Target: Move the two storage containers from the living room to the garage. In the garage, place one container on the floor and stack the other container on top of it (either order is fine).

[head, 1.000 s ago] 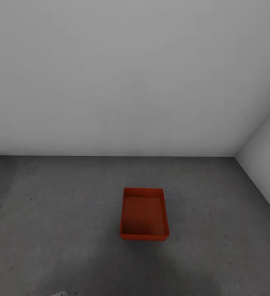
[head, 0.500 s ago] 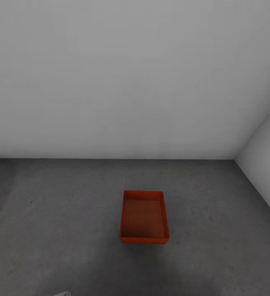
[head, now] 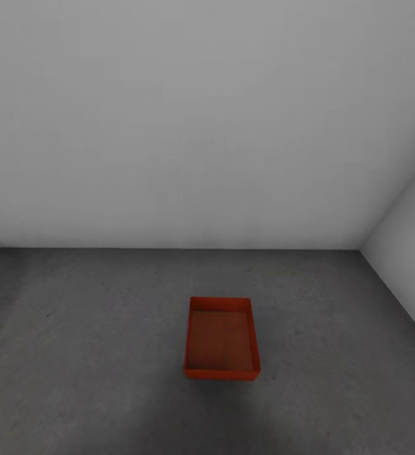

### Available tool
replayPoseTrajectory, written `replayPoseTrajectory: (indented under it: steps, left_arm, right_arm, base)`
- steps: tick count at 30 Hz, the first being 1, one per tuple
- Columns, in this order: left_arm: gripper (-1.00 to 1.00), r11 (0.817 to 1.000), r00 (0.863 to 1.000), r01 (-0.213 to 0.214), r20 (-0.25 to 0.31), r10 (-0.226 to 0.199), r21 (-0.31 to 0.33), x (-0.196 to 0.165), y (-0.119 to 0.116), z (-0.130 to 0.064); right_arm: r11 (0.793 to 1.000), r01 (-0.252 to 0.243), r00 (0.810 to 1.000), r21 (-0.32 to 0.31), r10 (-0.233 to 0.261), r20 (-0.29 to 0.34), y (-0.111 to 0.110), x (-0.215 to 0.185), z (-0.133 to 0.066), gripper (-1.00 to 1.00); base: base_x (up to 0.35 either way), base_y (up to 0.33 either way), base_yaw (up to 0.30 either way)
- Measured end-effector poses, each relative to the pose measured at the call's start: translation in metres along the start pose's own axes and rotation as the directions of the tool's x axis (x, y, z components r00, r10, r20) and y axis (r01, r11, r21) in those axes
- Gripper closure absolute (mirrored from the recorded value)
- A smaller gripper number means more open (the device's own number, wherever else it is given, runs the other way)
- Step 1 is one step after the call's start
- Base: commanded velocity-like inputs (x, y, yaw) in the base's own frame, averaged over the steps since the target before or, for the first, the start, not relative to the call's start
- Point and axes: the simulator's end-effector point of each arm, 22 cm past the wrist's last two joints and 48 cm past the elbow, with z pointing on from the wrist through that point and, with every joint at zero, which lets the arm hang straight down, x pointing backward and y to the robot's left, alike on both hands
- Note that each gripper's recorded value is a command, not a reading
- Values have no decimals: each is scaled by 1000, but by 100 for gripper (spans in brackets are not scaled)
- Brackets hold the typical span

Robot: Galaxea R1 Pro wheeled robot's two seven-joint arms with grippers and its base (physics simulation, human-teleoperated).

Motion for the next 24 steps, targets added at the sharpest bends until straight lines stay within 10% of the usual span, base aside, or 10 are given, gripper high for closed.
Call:
replayPoseTrajectory:
  steps: [5, 24]
  left_arm:
    - [-100, 994, 999, 1, -33, 2, 105, 22, -20, -3]
    - [-100, 990, 998, 1, -57, 7, 139, 36, -25, -9]
  right_arm:
    - [1000, -2, 1000, 1, 2, 8, 0, -3, 0, -100]
    - [1000, -6, 999, 4, 6, 38, -2, -15, -3, -100]
  base:
    - [0, 0, 0]
    - [0, 0, 0]
